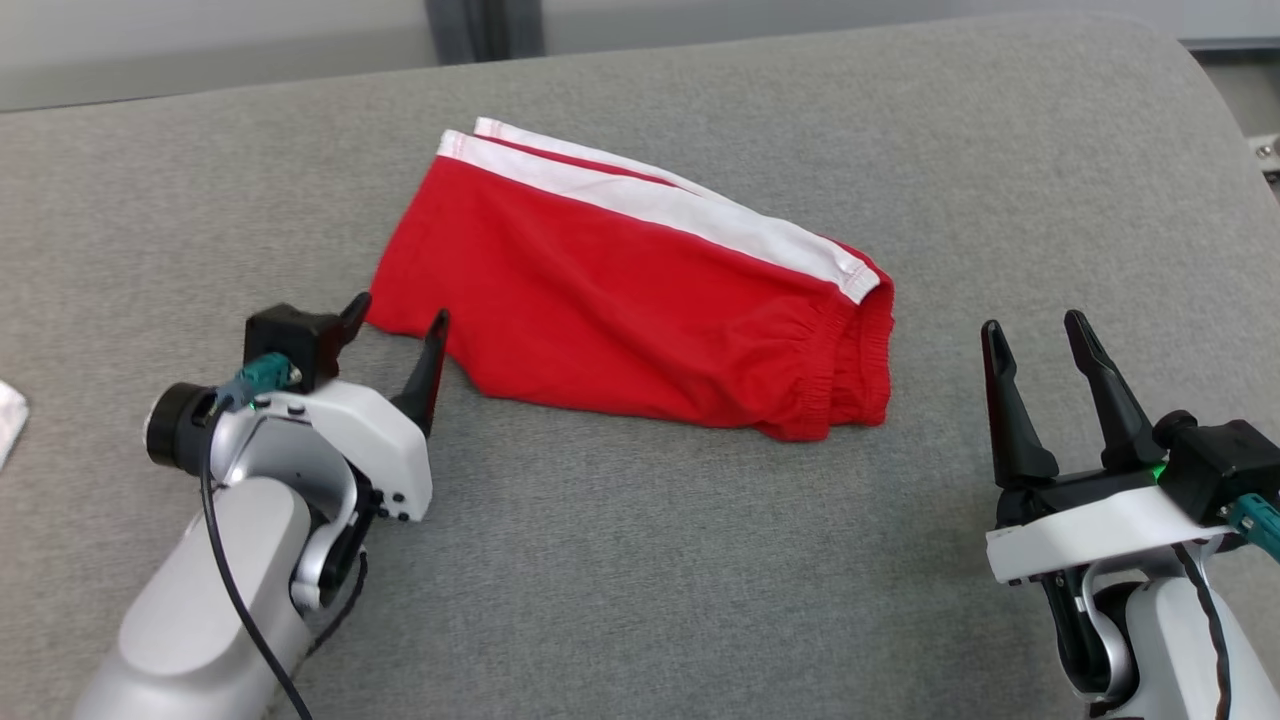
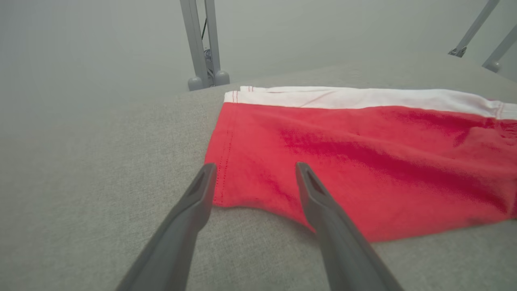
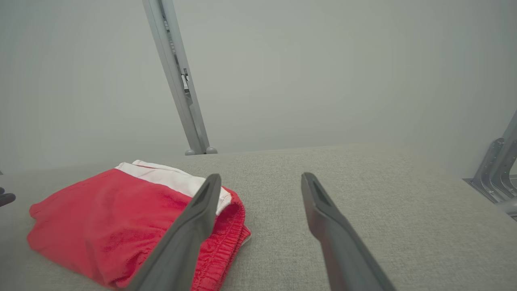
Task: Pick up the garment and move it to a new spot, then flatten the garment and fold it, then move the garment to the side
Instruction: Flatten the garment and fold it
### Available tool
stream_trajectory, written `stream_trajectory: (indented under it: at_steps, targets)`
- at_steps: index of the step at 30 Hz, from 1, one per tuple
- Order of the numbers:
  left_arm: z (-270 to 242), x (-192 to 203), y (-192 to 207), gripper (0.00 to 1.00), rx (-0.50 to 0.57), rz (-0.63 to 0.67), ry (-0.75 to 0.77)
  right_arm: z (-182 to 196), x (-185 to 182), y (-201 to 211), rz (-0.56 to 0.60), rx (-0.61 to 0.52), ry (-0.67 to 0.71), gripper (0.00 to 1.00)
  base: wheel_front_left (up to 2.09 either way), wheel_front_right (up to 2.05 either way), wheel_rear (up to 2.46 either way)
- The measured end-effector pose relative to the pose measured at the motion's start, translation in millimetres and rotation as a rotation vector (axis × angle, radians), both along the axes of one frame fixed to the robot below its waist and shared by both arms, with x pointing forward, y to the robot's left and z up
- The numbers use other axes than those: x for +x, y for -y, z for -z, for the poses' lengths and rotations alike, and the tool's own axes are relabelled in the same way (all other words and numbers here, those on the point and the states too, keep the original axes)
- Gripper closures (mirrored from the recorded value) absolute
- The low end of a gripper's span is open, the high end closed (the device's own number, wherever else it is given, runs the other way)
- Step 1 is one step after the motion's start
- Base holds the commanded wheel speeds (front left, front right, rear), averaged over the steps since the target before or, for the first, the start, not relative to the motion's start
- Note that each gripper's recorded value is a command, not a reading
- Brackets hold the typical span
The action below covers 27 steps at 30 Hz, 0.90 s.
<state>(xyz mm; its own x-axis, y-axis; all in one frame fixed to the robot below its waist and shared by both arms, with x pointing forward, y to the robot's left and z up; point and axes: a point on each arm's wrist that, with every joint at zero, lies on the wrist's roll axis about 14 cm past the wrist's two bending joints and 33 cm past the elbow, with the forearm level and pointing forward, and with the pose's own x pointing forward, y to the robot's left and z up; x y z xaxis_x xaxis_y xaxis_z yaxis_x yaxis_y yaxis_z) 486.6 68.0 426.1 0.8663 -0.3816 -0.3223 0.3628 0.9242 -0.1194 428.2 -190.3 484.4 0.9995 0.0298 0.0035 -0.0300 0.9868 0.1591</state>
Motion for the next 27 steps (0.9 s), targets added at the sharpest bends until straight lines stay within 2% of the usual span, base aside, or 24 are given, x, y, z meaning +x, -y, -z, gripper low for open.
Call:
stream_trajectory:
  at_steps: [8, 15, 16, 17, 18, 19, 20, 27]
  targets:
    - [43, 28, 4, 0.00, 0.046, -0.012, -0.144, 17, -4, 16, 0.047, 0.009, -0.041, 0.00, 0.00, 0.00, 0.00]
    - [63, 25, 8, 0.00, 0.028, -0.014, -0.235, 23, -8, 22, 0.066, 0.011, -0.058, 0.00, 0.00, 0.00, 0.00]
    - [62, 24, 14, 0.34, 0.015, 0.001, -0.238, 23, -8, 22, 0.066, 0.011, -0.059, 0.00, 0.00, 0.00, 0.00]
    - [62, 22, 19, 0.53, 0.011, 0.017, -0.245, 23, -8, 21, 0.064, 0.012, -0.058, 0.00, 0.00, 0.00, 0.00]
    - [61, 19, 24, 0.63, 0.001, 0.032, -0.251, 23, -8, 21, 0.062, 0.017, -0.058, 0.00, 0.00, 0.00, 0.00]
    - [62, 16, 28, 0.91, -0.015, 0.044, -0.270, 22, -7, 20, 0.060, 0.019, -0.057, 0.00, 0.00, 0.00, 0.00]
    - [63, 14, 31, 1.00, -0.018, 0.051, -0.277, 22, -6, 19, 0.057, 0.021, -0.055, 0.00, 0.00, 0.00, 0.00]
    - [55, 27, 29, 1.00, -0.028, 0.029, -0.226, 20, -1, 17, 0.053, 0.030, -0.048, 0.00, 0.00, 0.00, 0.00]
